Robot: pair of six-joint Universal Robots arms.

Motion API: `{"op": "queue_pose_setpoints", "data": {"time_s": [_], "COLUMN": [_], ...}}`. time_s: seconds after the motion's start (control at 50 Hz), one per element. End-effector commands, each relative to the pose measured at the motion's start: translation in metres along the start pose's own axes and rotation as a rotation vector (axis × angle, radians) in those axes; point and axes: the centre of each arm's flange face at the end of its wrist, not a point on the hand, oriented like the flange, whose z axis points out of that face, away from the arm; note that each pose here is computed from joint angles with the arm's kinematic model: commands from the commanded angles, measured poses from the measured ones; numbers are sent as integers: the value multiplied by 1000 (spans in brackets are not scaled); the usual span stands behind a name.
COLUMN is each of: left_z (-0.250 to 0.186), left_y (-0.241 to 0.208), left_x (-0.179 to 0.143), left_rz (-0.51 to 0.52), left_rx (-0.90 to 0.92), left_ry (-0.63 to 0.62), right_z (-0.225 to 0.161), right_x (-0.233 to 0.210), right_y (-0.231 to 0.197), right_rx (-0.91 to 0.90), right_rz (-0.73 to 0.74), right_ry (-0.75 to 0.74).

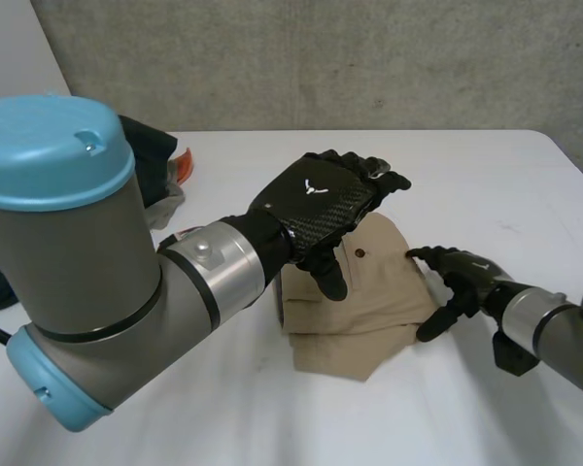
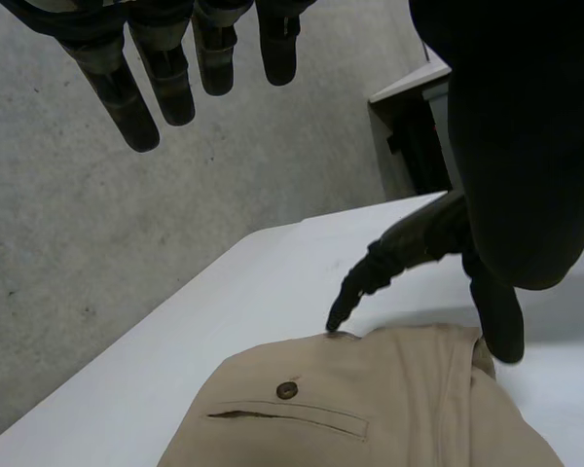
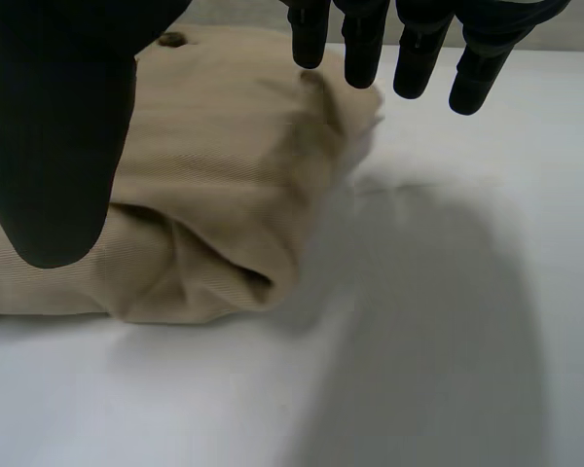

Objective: Fold the laundry.

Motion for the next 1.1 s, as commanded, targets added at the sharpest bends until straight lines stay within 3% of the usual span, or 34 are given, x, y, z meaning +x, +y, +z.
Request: {"op": "queue_pose_setpoints", "data": {"time_s": [0.02,0.3,0.52,0.6,0.68,0.76,0.92,1.1], "left_z": [-4,-5,-1,1,3,6,7,10], "left_y": [-4,-2,-10,-20,-31,-40,-48,-49], "left_x": [-1,-1,-3,-3,-4,-6,5,14], "left_rz": [-8,-18,-5,0,-4,-23,-33,-33], "left_rx": [20,15,58,90,125,156,180,187], "left_ry": [0,3,-5,-6,-5,-8,24,49], "right_z": [12,31,52,79,101,115,125,122], "right_x": [-12,-20,0,13,43,114,207,266], "right_y": [5,14,-47,-56,-78,-102,-115,-106], "right_rx": [22,4,245,277,347,436,513,523], "right_rz": [-36,-54,29,73,107,173,233,250], "right_ry": [-33,-64,20,32,116,304,490,542]}}
